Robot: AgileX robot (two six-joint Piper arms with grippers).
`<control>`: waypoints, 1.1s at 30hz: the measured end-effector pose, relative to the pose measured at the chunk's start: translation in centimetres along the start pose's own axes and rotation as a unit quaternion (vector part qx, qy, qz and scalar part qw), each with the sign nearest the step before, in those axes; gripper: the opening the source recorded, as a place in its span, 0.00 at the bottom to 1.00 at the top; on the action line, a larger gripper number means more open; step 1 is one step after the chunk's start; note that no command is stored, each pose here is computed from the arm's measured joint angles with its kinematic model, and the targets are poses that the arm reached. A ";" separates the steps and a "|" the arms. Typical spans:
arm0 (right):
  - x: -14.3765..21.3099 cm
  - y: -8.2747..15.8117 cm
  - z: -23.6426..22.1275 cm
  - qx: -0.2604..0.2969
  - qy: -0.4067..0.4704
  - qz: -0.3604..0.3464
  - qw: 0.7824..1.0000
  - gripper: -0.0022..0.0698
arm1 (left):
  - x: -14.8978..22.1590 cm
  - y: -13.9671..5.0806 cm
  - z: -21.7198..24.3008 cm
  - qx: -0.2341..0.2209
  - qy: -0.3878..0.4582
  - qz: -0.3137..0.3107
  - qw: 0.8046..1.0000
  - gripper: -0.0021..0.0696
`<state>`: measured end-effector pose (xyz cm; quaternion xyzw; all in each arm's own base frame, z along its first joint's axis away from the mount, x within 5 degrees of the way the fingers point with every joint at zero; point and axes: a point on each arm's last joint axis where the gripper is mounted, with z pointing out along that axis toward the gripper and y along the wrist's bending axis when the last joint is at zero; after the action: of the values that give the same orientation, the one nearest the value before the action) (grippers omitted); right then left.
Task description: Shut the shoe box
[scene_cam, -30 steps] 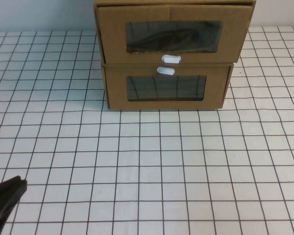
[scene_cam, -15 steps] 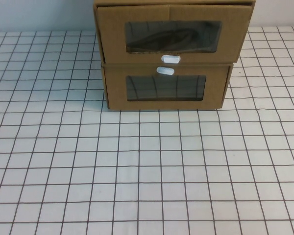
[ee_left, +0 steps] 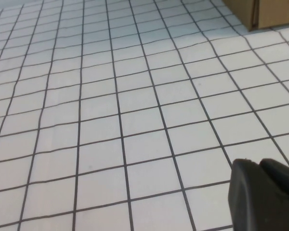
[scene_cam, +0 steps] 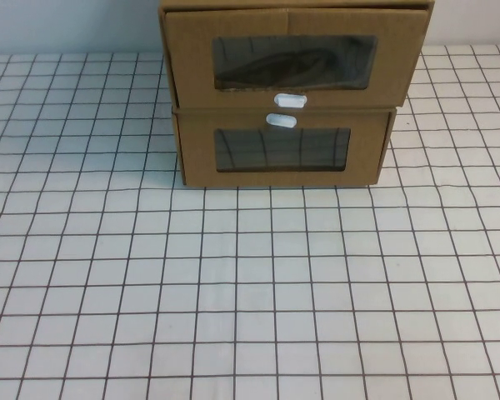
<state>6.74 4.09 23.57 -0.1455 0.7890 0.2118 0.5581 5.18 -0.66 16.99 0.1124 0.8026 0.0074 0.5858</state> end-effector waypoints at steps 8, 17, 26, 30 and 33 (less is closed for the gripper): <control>0.0 0.0 0.0 0.000 0.000 0.000 1.000 0.01 | 0.0 0.1 0.0 -0.004 0.001 0.004 1.000 0.03; 0.0 0.0 0.0 0.000 0.000 0.000 1.000 0.01 | 0.0 0.1 0.0 -0.004 0.003 0.006 1.000 0.03; 0.0 -0.2 -0.4 0.010 -0.008 0.003 1.000 0.01 | 0.1 0.1 0.0 -0.005 0.004 0.007 1.000 0.03; 0.0 -0.6 -1.6 0.041 -0.051 0.012 0.998 0.01 | 0.1 0.1 0.0 -0.005 0.003 0.007 1.000 0.03; 0.2 -1.1 -2.6 0.086 -0.074 0.001 0.994 0.01 | 0.1 0.1 0.0 -0.005 0.003 0.008 1.000 0.03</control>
<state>5.02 1.78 23.90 -0.0797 0.7609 0.1542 0.6253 5.17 -0.57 16.95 0.1158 0.8035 0.0167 0.5837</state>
